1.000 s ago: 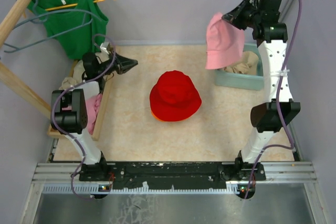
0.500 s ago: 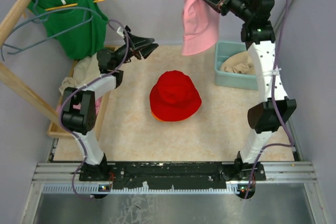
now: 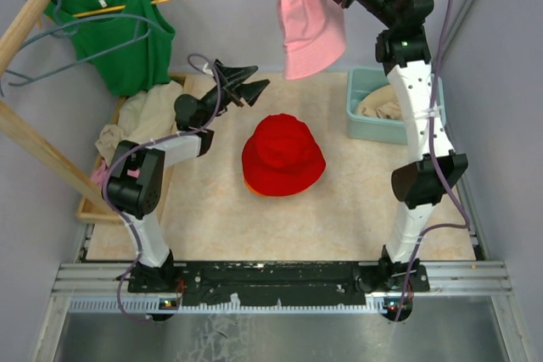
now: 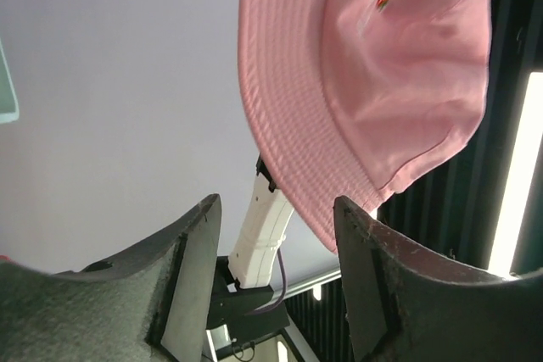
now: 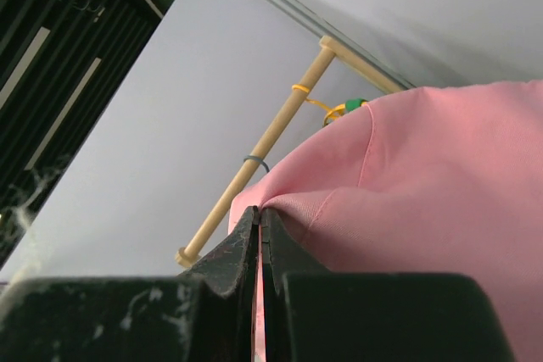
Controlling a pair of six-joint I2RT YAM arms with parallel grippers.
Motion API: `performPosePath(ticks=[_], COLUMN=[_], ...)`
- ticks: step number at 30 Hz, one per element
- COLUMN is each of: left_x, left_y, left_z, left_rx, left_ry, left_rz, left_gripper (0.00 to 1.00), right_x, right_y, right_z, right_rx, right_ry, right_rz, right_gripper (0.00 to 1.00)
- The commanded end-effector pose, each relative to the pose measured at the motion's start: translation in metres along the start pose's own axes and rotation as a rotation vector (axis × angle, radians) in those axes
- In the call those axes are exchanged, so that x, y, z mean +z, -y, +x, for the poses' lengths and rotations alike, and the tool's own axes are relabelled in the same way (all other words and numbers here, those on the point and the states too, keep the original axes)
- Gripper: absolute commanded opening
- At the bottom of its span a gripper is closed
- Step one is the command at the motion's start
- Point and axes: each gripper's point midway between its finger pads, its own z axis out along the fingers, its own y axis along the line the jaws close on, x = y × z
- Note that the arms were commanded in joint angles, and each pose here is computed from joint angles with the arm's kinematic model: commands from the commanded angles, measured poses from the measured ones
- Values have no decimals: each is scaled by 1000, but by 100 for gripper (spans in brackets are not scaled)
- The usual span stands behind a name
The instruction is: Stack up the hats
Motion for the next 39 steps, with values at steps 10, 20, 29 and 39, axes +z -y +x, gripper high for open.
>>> performPosePath(ticks=[10, 20, 29, 39], left_x=[25, 30, 31, 3], left_y=[45, 57, 58, 48], left_z=[44, 44, 47, 35], left_rx=[-161, -141, -137, -78], left_ry=[2, 17, 6, 69], left_rz=[185, 224, 248, 210], left_gripper=[66, 66, 60, 12], right_x=[12, 8, 2, -22], right_y=[-48, -48, -42, -34], right_z=[17, 34, 42, 53], right_rx=[-24, -18, -9, -39], right_ry=[-11, -31, -40, -53], right_rz=[-126, -110, -90, -18], right_gripper=[0, 0, 0, 0])
